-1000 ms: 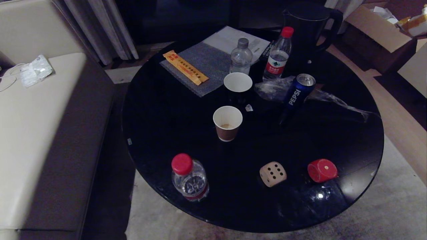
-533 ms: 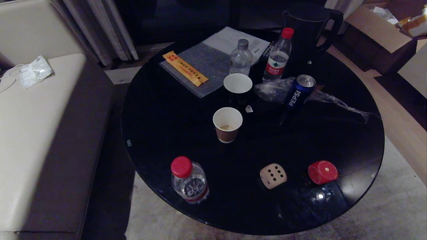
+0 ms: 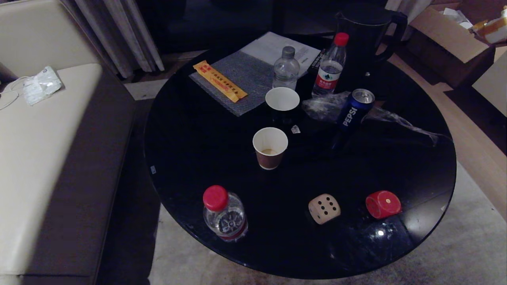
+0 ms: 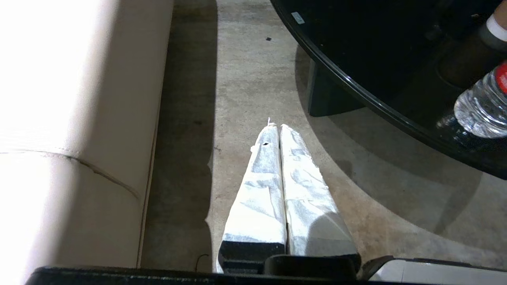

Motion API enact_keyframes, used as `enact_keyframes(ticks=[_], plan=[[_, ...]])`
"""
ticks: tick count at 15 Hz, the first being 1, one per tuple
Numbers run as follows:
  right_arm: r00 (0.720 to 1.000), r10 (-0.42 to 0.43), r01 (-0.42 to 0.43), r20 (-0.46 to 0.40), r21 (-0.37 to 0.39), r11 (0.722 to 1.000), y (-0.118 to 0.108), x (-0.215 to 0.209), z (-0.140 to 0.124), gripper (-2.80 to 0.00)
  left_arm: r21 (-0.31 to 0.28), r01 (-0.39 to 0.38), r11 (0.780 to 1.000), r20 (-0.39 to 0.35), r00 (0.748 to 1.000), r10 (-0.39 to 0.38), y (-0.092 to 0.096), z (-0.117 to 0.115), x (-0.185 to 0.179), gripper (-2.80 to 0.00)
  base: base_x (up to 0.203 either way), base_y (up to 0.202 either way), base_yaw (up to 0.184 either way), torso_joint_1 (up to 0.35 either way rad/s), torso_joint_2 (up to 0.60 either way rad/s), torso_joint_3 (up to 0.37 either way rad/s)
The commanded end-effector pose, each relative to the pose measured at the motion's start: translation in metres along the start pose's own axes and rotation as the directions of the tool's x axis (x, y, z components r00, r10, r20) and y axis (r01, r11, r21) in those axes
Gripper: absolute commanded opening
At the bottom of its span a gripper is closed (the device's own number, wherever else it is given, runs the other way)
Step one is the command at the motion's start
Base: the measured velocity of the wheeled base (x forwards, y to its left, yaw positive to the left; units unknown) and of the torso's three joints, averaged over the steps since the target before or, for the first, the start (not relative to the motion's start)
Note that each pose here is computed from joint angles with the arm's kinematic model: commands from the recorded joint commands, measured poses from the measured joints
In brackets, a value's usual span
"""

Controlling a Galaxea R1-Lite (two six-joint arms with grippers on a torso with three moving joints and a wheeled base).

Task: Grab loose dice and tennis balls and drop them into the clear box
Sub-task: Pick up toys out of the box

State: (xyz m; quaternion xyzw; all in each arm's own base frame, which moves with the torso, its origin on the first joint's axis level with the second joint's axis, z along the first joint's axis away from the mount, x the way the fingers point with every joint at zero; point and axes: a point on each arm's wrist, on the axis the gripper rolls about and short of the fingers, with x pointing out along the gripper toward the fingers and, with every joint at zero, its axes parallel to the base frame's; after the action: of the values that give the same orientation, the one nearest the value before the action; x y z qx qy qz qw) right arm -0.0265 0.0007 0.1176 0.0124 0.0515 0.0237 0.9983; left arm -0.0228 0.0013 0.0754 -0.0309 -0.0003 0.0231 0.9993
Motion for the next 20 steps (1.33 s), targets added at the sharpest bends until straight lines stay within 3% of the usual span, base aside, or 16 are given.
enact_keyframes(ticks=[1, 5, 10, 11, 12, 16, 18, 20], plan=[[0.986, 0.005, -0.002, -0.167, 0.017, 1.000, 0.000, 0.029, 0.038, -2.80, -0.001, -0.002, 1.000, -0.002, 1.000, 0.002, 0.000, 0.000, 0.000, -2.80, 0.000, 0.000, 0.000, 0.000, 0.00, 0.000], [0.934, 0.079, -0.060, -0.349, 0.063, 0.996, 0.001, 0.096, 0.074, -2.80, -0.001, -0.002, 1.000, -0.002, 1.000, 0.002, 0.000, 0.000, 0.000, -2.80, 0.000, 0.000, 0.000, 0.000, 0.00, 0.000], [0.898, 0.205, -0.162, -0.388, 0.140, 0.977, 0.016, 0.181, 0.080, -2.80, -0.001, -0.001, 1.000, -0.002, 1.000, 0.001, 0.000, 0.000, 0.000, -2.80, 0.000, 0.000, 0.000, 0.000, 0.00, 0.000], [0.891, 0.248, -0.206, -0.379, 0.149, 0.967, 0.022, 0.188, 0.082, 0.00, -0.001, -0.002, 1.000, -0.002, 1.000, 0.002, 0.000, 0.000, 0.000, -2.80, 0.000, 0.000, 0.000, 0.000, 0.00, 0.000], [0.878, 0.292, -0.247, -0.379, 0.162, 0.955, 0.027, 0.192, 0.082, 0.00, -0.001, -0.002, 1.000, -0.002, 1.000, 0.002, 0.000, 0.000, 0.000, -2.80, 0.000, 0.000, 0.000, 0.000, 0.00, 0.000], [0.831, 0.302, -0.252, -0.467, 0.169, 0.953, 0.032, 0.218, 0.068, 0.00, -0.001, -0.002, 1.000, -0.002, 1.000, 0.002, 0.000, 0.000, 0.000, -2.80, 0.000, 0.000, 0.000, 0.000, 0.00, 0.000], [0.831, 0.297, -0.280, -0.470, 0.109, 0.954, 0.032, 0.220, 0.068, 0.00, -0.001, 0.000, 1.000, -0.002, 1.000, 0.000, 0.000, 0.000, 0.000, -2.80, 0.000, 0.000, 0.000, 0.000, 0.00, 0.000], [0.822, 0.298, -0.280, -0.485, 0.111, 0.954, 0.032, 0.225, 0.064, 0.00, -0.001, -0.002, 1.000, -0.002, 1.000, 0.002, 0.000, 0.000, 0.000, -2.80, 0.000, 0.000, 0.000, 0.000, 0.00, 0.000]])
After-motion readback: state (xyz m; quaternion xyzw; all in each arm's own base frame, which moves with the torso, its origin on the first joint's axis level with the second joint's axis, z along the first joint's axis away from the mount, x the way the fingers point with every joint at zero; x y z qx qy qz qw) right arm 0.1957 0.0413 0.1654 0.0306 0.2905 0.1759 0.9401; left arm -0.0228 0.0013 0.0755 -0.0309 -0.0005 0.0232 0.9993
